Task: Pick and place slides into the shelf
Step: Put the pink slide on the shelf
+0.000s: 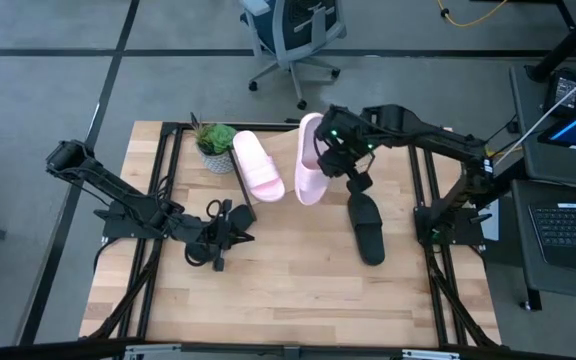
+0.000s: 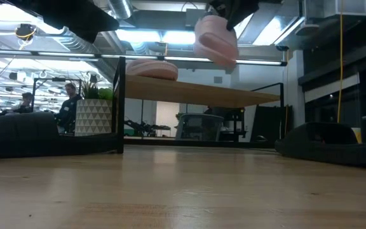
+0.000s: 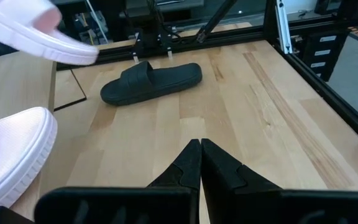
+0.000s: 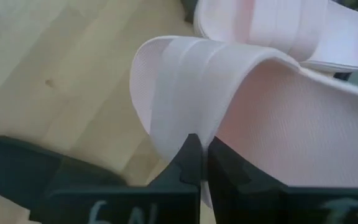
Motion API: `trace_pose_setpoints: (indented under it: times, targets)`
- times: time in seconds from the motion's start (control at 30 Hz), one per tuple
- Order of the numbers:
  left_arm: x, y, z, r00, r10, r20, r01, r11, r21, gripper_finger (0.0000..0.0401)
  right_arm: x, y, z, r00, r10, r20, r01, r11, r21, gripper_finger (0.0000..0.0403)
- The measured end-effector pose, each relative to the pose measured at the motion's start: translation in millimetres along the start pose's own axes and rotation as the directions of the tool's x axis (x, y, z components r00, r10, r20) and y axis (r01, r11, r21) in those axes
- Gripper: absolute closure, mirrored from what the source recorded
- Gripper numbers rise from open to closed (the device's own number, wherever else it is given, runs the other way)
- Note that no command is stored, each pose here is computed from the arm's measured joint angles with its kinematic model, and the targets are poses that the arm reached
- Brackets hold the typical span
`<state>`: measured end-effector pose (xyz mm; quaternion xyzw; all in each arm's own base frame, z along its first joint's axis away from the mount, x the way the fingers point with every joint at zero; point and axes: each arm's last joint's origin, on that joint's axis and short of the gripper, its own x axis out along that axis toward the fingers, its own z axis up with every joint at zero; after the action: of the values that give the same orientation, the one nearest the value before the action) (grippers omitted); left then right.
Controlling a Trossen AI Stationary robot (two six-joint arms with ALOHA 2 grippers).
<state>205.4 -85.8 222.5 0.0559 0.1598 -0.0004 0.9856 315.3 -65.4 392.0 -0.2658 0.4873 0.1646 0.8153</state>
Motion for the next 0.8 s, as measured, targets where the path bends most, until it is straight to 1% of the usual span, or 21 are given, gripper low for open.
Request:
trace_pose_setpoints:
  times: [0.13,0.23,0.53,0.8]
  targets:
    - [0,0,0,1.000,0.000,0.000,0.000,1.000,0.000,0.0396,4,-13,-1,1.000,0.017,-0.012,-0.018,0.999,-0.031,0.0391]
    - [0,0,0,1.000,0.000,0.000,0.000,1.000,0.000,0.0396,6,-21,-2,1.000,0.018,-0.021,-0.020,0.997,-0.077,0.0391]
    - [0,0,0,1.000,0.000,0.000,0.000,1.000,0.000,0.0396,25,-43,-13,0.998,0.032,-0.061,-0.041,0.986,-0.163,0.0391]
    - [0,0,0,1.000,0.000,0.000,0.000,1.000,0.000,0.0396,35,-57,-20,0.998,0.008,-0.058,-0.019,0.983,-0.180,0.0392]
